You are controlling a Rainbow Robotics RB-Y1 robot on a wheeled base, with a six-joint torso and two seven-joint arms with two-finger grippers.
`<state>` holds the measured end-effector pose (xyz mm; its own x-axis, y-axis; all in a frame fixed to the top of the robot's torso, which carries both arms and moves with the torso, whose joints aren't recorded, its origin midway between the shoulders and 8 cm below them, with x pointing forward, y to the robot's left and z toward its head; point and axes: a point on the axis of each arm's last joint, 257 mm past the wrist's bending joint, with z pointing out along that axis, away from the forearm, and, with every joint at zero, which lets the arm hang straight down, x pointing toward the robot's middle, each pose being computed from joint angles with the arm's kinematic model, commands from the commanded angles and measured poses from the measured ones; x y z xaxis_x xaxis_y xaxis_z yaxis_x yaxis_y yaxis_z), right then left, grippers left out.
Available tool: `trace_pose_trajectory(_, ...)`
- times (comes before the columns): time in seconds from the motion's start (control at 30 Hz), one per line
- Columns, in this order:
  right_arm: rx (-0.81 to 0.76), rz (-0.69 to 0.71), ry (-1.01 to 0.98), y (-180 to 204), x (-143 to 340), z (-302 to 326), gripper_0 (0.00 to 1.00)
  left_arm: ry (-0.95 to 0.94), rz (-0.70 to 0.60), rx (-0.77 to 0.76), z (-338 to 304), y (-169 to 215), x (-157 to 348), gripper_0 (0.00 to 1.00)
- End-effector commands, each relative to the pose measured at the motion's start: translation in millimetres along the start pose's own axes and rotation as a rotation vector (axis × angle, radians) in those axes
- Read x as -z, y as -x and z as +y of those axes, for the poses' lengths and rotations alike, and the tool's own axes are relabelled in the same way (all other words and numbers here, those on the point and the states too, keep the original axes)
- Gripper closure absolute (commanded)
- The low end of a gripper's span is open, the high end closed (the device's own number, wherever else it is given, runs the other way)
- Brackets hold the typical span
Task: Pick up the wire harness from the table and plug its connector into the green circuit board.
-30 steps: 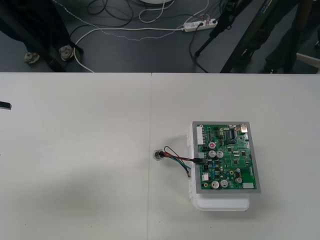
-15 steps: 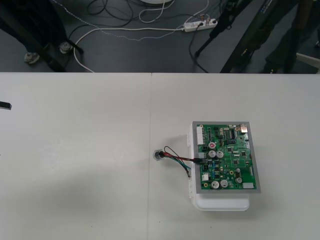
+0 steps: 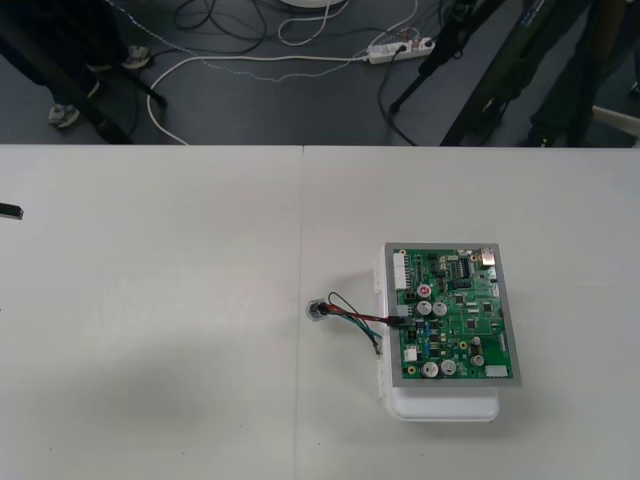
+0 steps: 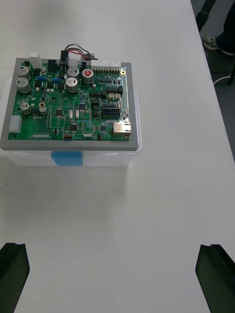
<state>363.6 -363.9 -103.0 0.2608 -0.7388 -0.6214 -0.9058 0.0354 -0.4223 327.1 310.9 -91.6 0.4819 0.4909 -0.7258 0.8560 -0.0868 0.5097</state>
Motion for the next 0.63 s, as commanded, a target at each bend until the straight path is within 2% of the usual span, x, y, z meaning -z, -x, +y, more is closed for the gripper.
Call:
trace_pose_trajectory(0.03, 0.006, 0.042, 0.015, -0.4, 10.3, 0.2, 0.00, -0.058, 0.030, 0.045, -9.4, 6.9, 11.2, 0.00)
trace_pose_trajectory(0.63, 0.006, 0.042, 0.015, -0.4, 10.3, 0.2, 0.00, -0.058, 0.030, 0.045, -9.4, 6.9, 11.2, 0.00)
